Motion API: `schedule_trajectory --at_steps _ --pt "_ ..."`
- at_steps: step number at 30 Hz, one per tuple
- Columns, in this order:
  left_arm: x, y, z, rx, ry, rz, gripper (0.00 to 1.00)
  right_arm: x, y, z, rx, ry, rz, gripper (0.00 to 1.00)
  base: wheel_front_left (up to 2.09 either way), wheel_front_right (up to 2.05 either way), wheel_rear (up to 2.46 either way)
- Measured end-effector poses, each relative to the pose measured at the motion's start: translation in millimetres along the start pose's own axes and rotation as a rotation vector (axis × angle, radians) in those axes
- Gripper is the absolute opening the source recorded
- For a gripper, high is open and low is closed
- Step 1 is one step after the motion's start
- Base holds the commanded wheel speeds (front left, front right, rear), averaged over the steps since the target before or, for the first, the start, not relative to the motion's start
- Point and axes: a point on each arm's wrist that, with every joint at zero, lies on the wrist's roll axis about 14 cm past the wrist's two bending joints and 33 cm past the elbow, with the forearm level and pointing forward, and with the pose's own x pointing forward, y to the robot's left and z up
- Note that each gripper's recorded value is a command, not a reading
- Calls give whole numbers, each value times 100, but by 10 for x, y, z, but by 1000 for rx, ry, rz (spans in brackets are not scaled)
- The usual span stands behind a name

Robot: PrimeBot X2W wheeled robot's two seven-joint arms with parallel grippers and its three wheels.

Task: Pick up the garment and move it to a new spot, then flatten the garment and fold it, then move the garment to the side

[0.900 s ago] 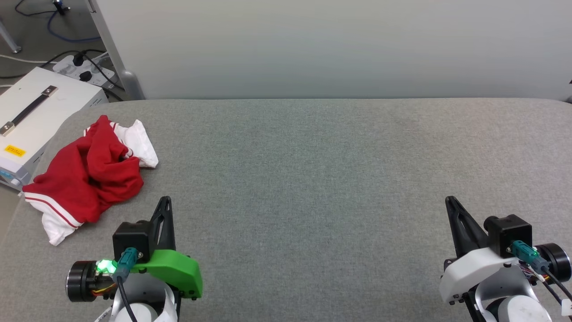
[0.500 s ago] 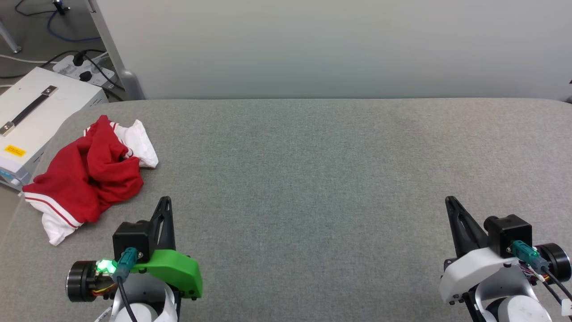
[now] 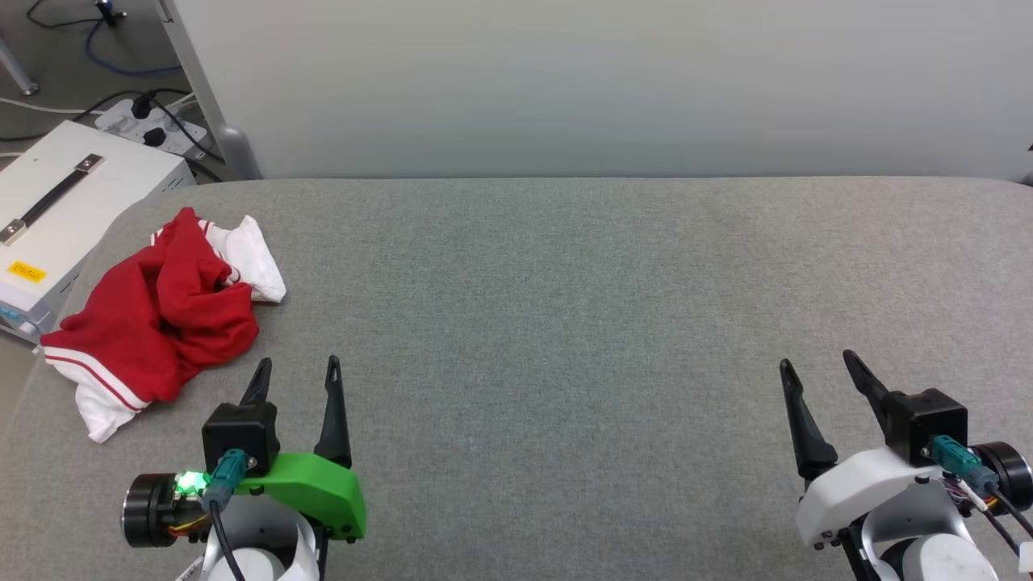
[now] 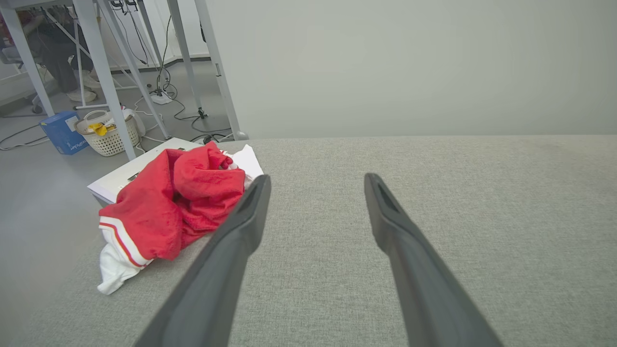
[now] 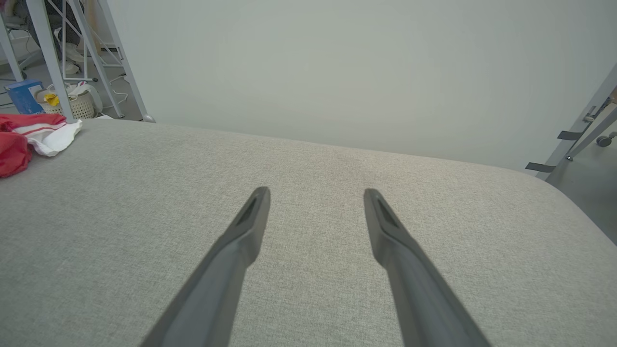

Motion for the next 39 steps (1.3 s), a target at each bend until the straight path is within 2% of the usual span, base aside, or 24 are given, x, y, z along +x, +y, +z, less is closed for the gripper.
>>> schedule_trajectory --at_steps 39 --pt "-14 -29 13 -66 -51 -12 100 -8 -44 129 82 -92 -14 100 0 0 0"
